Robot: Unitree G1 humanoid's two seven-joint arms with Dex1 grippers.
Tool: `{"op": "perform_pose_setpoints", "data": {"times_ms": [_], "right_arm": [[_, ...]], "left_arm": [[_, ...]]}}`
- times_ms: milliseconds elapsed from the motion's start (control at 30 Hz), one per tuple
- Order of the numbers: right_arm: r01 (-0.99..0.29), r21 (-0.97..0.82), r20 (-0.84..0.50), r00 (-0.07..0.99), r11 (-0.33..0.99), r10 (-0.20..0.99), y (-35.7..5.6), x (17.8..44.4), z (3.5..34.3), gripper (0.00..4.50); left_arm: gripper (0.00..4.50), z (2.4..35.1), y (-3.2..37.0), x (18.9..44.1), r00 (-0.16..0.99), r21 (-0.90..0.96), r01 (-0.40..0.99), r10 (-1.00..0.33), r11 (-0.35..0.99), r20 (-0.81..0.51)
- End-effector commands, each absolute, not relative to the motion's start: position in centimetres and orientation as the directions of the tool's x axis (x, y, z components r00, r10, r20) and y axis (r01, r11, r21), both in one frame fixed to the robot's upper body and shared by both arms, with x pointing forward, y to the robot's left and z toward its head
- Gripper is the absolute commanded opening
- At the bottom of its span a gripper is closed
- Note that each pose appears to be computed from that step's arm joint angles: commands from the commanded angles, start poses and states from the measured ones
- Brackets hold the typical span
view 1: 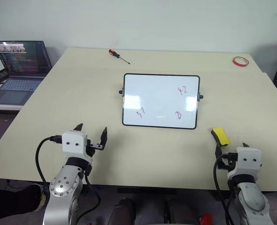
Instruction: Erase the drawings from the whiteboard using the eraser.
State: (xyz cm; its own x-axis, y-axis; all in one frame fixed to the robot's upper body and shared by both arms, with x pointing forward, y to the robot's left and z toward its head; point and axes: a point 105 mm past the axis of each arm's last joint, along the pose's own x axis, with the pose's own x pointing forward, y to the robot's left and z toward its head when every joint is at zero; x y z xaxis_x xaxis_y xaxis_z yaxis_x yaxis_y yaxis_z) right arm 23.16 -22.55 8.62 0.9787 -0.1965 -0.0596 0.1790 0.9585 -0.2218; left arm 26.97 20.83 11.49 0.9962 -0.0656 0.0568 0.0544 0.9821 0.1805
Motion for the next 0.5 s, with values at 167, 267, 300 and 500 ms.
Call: {"op": "perform_pose_setpoints", "data": {"times_ms": [167, 267, 300, 500], "right_arm": [[0.174, -0.241, -0.035, 0.982, 0.955, -0.187, -23.06, 23.0, 9.59, 4.46], [0.168, -0.244, -0.038, 0.982, 0.955, -0.183, -22.98, 23.13, 9.62, 4.46], [0.168, -0.244, -0.039, 0.982, 0.955, -0.182, -22.93, 23.14, 9.65, 4.46], [0.158, -0.248, -0.032, 0.985, 0.956, -0.171, -23.05, 23.33, 10.09, 4.46]], "left_arm": [[4.5, 13.0, 20.68, 26.39, 0.99, 0.192, 0.058, -0.082, 0.98, 0.116], [4.5, 13.16, 20.99, 26.06, 0.99, 0.207, 0.053, -0.078, 0.977, 0.113], [4.5, 13.1, 21.15, 25.97, 0.992, 0.203, 0.044, -0.068, 0.978, 0.11], [4.5, 12.93, 20.35, 25.96, 0.99, 0.185, 0.055, -0.078, 0.981, 0.116]]}}
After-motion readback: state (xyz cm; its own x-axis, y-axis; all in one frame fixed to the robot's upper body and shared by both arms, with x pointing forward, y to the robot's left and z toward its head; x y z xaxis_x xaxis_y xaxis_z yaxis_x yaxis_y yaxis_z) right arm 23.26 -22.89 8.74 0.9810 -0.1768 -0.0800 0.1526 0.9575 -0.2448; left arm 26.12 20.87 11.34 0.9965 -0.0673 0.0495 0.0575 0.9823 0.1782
